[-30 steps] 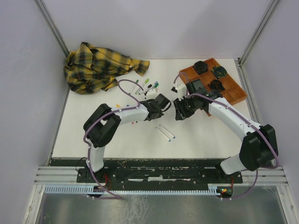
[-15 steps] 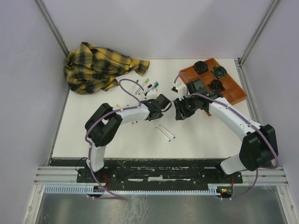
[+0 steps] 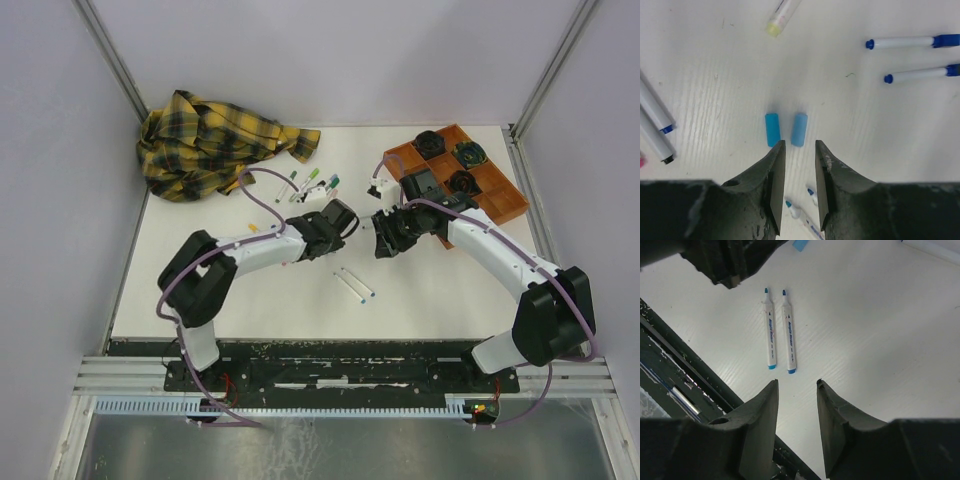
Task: Open the pen caps
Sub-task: Place the pen cap at the center of the board.
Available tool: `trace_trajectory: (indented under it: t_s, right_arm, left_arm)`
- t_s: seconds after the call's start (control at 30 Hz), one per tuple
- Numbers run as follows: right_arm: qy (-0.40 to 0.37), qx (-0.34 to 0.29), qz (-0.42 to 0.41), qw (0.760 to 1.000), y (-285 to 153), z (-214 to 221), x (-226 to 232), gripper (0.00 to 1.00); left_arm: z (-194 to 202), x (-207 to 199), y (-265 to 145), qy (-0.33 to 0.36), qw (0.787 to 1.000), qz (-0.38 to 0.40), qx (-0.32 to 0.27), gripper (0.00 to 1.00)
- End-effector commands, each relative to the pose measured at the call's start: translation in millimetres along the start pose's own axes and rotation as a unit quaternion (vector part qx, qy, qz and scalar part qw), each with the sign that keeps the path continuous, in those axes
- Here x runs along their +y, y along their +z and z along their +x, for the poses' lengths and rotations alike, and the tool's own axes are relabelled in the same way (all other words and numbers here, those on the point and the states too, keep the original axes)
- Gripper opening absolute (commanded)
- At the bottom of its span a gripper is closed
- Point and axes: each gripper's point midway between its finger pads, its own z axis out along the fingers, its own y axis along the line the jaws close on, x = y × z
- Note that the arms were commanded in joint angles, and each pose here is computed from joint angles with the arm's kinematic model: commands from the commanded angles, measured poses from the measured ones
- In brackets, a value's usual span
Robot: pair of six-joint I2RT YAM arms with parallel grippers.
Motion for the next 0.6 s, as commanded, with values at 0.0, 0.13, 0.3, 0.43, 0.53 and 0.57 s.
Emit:
trace_trajectory:
  t_s: [0.0, 0.13, 0.3, 0.43, 0.53, 0.57]
  right_arm:
    - [-0.032, -0.038, -0.019, 0.999, -17, -21, 11, 0.44]
    - [-0.047, -0.033, -0.039, 0.998, -19, -19, 17, 0.44]
    - [-0.069, -0.029, -0.065, 0.995, -22, -17, 25, 0.44]
    - [-0.075, -0.026, -0.075, 0.994, -22, -16, 28, 0.45]
    - [-0.075, -0.025, -0.076, 0.994, -22, -15, 28, 0.45]
    - [-0.076, -0.025, -0.077, 0.994, -22, -15, 28, 0.45]
  left_arm:
    - [-41, -19, -47, -0.019, 0.995, 0.084, -0.060, 0.36]
    - [-47, -8, -69, -0.013, 0.985, 0.138, -0.101, 0.36]
    - [-53, 23, -95, -0.021, 0.965, 0.193, -0.176, 0.47]
    - [-57, 63, -103, -0.048, 0.959, 0.177, -0.216, 0.72]
    - [-59, 88, -99, -0.060, 0.962, 0.154, -0.219, 0.73]
    - [-60, 94, -96, -0.063, 0.963, 0.149, -0.215, 0.72]
